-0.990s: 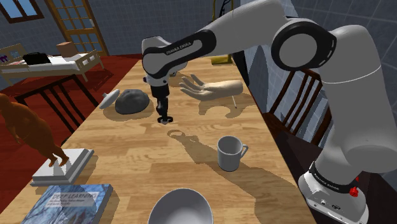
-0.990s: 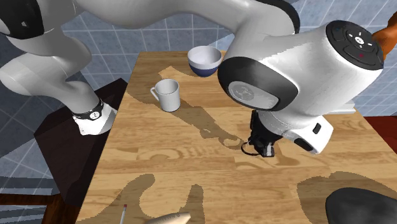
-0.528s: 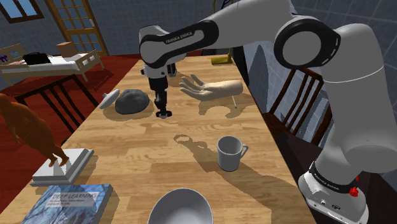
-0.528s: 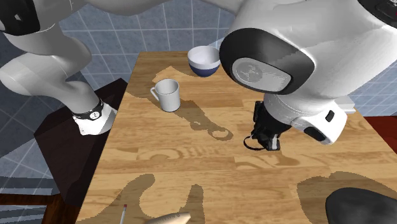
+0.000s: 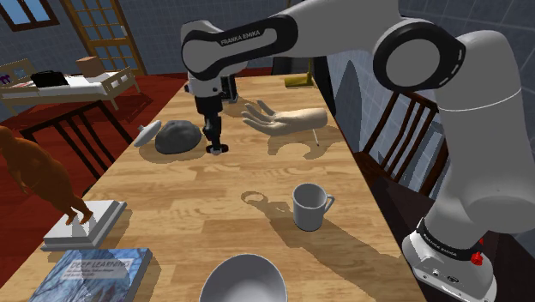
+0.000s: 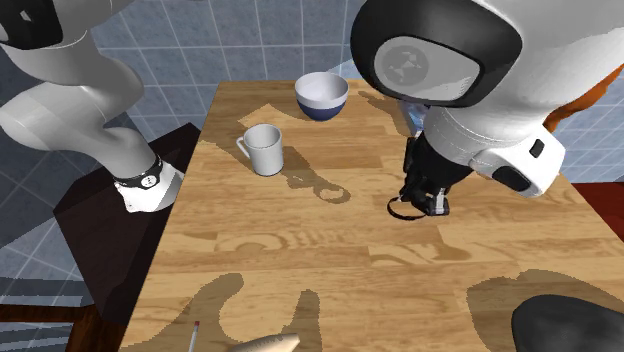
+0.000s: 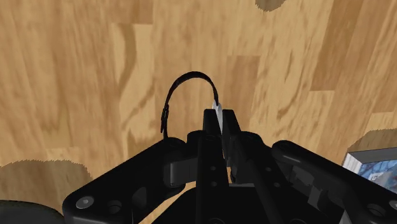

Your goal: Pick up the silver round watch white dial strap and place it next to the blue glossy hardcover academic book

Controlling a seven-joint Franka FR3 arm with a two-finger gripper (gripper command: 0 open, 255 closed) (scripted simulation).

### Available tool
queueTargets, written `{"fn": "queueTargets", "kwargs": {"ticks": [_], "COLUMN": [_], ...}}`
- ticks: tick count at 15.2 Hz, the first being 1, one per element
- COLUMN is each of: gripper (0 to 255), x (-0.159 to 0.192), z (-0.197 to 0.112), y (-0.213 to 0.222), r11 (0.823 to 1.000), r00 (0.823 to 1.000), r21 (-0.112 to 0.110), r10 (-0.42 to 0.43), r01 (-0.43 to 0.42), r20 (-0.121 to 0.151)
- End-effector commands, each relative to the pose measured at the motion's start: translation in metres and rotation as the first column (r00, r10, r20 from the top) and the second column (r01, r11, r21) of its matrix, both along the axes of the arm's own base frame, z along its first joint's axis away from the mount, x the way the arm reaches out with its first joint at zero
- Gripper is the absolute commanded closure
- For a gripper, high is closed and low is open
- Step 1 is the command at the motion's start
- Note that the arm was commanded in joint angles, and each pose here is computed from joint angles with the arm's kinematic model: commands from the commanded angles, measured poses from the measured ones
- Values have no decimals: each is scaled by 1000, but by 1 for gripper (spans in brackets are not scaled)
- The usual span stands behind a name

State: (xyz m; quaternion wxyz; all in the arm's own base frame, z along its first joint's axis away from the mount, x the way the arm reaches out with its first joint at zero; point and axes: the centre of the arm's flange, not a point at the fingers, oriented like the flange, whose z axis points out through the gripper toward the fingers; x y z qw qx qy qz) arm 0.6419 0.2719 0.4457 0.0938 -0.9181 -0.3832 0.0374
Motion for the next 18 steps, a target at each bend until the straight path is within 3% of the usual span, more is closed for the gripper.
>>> {"fn": "queueTargets", "kwargs": {"ticks": [1,18], "gripper": [255,255], "x": [-17,-158], "z": [4,6], "y": [19,194], "r11": [1000,1000], "r00": [1000,1000], "r21": [0,0], "r10": [0,0], "r01": [0,0], "r20": [0,0]}}
